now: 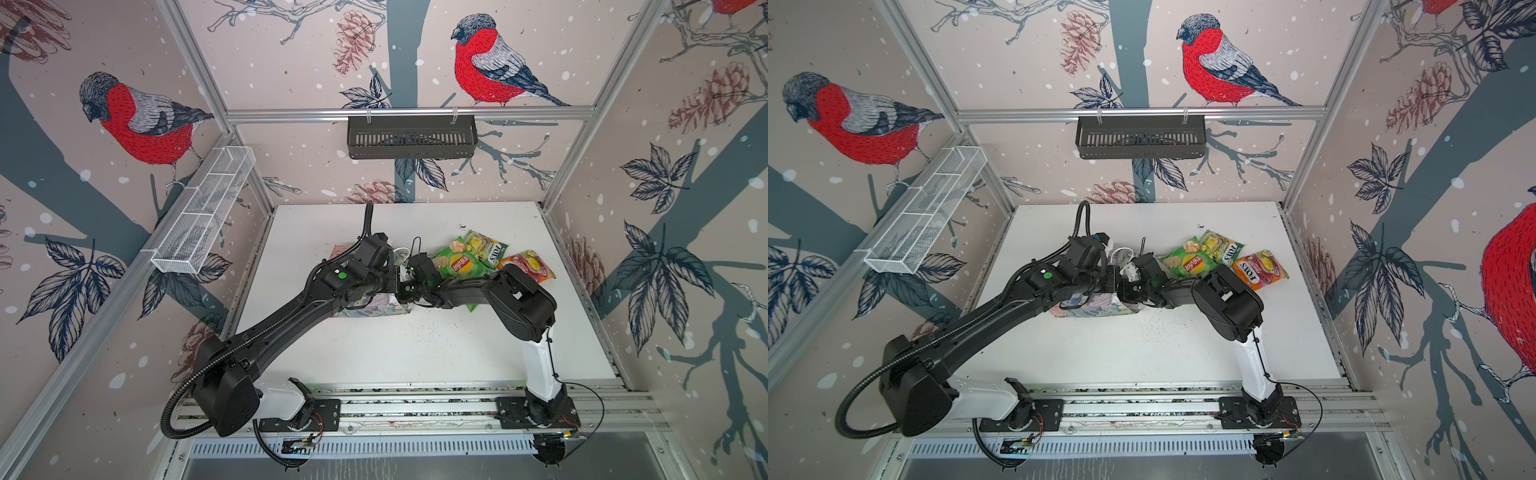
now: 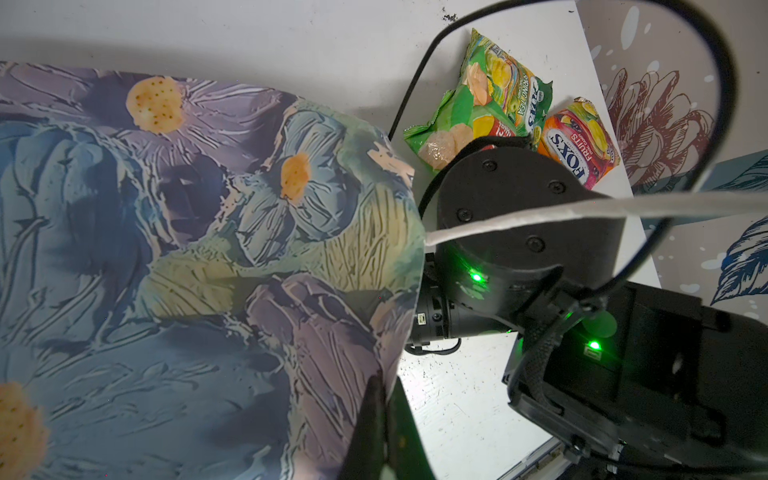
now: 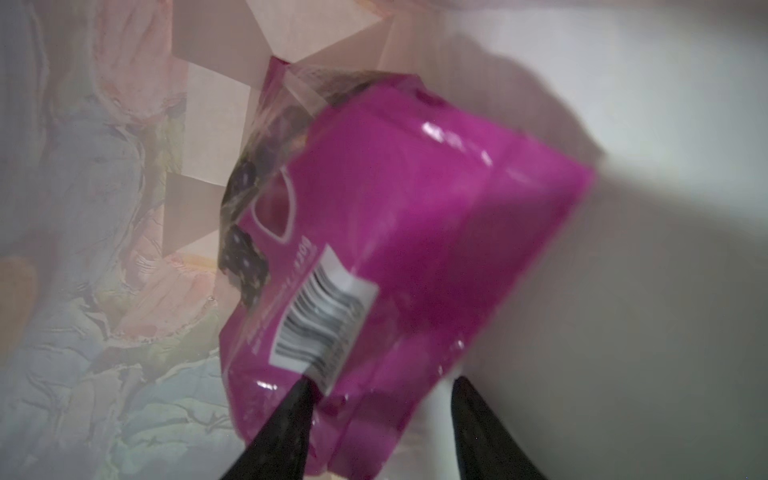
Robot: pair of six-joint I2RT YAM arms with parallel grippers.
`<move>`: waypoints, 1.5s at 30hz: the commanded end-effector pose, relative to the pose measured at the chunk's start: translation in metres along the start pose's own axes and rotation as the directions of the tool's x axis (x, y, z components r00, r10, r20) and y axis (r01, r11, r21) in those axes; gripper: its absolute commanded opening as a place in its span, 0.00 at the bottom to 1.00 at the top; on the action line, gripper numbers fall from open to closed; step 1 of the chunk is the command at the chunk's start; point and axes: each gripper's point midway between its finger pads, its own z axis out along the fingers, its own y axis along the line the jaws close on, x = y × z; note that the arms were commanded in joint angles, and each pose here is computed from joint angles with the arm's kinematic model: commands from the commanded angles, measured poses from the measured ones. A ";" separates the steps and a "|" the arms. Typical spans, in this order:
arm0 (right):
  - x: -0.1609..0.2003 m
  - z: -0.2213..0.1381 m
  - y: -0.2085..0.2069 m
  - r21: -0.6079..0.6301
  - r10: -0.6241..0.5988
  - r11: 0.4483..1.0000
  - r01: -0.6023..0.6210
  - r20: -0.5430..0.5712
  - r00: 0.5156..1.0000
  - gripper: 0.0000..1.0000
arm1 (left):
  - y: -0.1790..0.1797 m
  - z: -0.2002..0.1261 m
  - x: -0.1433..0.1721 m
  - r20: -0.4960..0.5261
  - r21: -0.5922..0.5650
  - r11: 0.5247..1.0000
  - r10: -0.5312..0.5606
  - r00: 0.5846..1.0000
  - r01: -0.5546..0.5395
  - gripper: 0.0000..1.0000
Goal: Take the snacks out of the paper bag
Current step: Pick up the snack from the paper bag.
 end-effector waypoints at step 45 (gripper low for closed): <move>-0.025 -0.047 0.019 -0.016 -0.078 0.997 0.080 0.094 0.993 0.00 | -0.004 -0.003 -0.037 0.115 -0.004 1.000 0.012 0.993 -0.011 0.00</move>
